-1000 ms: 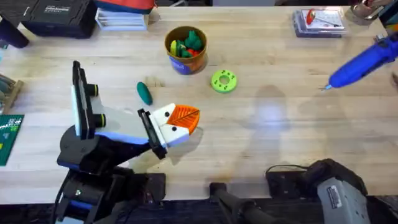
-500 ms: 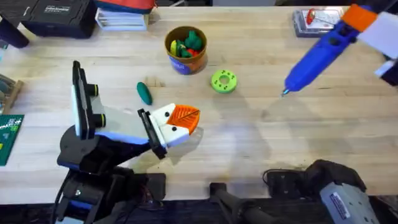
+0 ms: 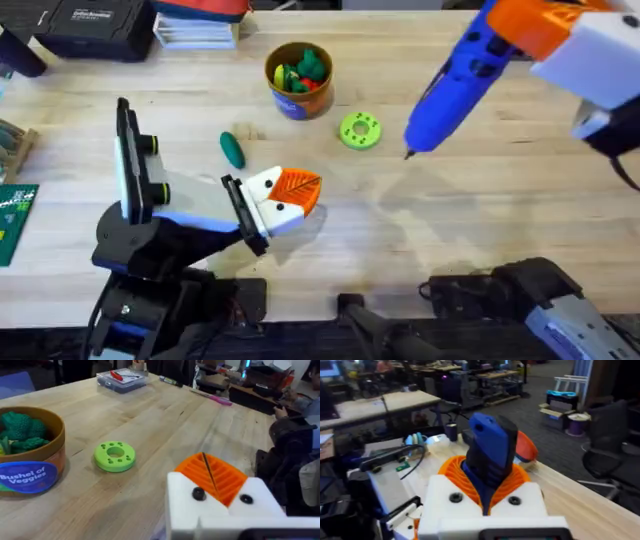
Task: Pick up the gripper from the table and insert it into the empty holder that is missing its gripper. Then pick up a screw, insert it into the mounting hole, and use the screwdriver to tighten it. Finally, clean up the table by picking up the vegetable and placing it into the bucket.
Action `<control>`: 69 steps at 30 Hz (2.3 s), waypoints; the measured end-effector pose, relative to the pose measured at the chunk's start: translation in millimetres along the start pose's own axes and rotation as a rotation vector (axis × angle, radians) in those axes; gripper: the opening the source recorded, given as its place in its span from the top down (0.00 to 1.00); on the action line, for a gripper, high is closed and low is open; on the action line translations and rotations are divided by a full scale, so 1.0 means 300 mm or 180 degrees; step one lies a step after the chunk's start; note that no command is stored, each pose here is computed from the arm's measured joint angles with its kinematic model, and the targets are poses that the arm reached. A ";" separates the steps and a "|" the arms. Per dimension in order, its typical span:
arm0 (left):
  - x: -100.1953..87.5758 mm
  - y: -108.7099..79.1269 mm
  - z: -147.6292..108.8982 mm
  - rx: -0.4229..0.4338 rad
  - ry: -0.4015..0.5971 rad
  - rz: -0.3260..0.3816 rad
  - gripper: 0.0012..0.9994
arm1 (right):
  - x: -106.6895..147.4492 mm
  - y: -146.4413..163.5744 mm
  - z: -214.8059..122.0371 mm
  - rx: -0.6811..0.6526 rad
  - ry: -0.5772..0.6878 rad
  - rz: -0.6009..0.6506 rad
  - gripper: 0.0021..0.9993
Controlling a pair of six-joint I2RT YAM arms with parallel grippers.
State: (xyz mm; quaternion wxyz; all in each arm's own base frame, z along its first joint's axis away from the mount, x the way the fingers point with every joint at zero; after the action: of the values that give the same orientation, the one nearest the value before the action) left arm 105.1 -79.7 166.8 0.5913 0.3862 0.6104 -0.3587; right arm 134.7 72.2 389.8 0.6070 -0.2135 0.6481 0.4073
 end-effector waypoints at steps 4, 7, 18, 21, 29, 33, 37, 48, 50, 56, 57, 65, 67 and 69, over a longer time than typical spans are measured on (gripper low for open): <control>0.000 0.000 0.000 0.0000 0.0001 -0.0001 1.00 | 0.008 0.040 0.023 -0.0188 0.0017 -0.0022 0.97; 0.000 0.000 0.000 0.0000 0.0001 -0.0002 1.00 | 0.006 0.067 0.046 -0.0353 -0.0011 -0.0075 0.97; 0.000 0.000 0.000 0.0000 0.0000 0.0000 1.00 | 0.044 0.106 0.237 -0.0935 0.0070 -0.0127 0.97; 0.000 0.000 0.000 -0.0001 0.0000 0.0000 1.00 | 0.069 0.123 0.284 -0.1074 0.0117 -0.0195 0.97; 0.000 0.000 0.000 0.0000 0.0000 0.0000 1.00 | 0.088 0.199 0.331 -0.1462 -0.0032 -0.0626 0.97; 0.000 0.000 0.000 0.0000 0.0000 0.0000 1.00 | 0.104 0.225 0.368 -0.1607 -0.0091 -0.0696 0.97; 0.000 0.000 0.000 -0.0001 0.0000 0.0000 1.00 | 0.157 0.239 0.425 -0.1708 0.0040 -0.0660 0.97; 0.000 0.000 0.000 0.0000 0.0000 -0.0001 1.00 | 0.195 0.242 0.460 -0.1751 0.0113 -0.0721 0.97; 0.000 0.000 0.000 -0.0001 0.0000 0.0000 1.00 | 0.199 0.241 0.468 -0.1753 0.0101 -0.0737 0.97; 0.000 0.000 0.000 0.0000 -0.0001 0.0000 1.00 | 0.218 0.234 0.490 -0.1746 0.0142 -0.0722 0.97; 0.000 0.000 0.000 -0.0001 0.0000 0.0000 1.00 | 0.217 0.234 0.490 -0.1747 0.0135 -0.0723 0.97; 0.000 0.000 0.000 0.0000 0.0000 0.0000 1.00 | 0.222 0.232 0.495 -0.1746 0.0151 -0.0707 0.97; 0.000 0.000 0.000 0.0000 0.0000 0.0000 1.00 | 0.227 0.231 0.499 -0.1743 0.0170 -0.0696 0.97; 0.000 0.000 0.000 -0.0001 -0.0001 0.0000 1.00 | 0.230 0.230 0.502 -0.1740 0.0185 -0.0675 0.97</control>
State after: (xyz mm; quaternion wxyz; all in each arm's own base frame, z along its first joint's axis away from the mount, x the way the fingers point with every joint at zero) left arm 105.2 -79.7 166.9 0.5914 0.3860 0.6104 -0.3586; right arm 161.9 245.4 352.4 0.5474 -0.4473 0.5054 0.4948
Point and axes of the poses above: each hand's point on the last joint's axis, 136 mm out from that joint toward the fingers, its own z axis out along the fingers, its own y axis along the line the jaws close on, x = y × z, the point moved 10 cm from there along -z, back along the fingers, and after that the axes turned 13 degrees about z, right-handed, at the moved point
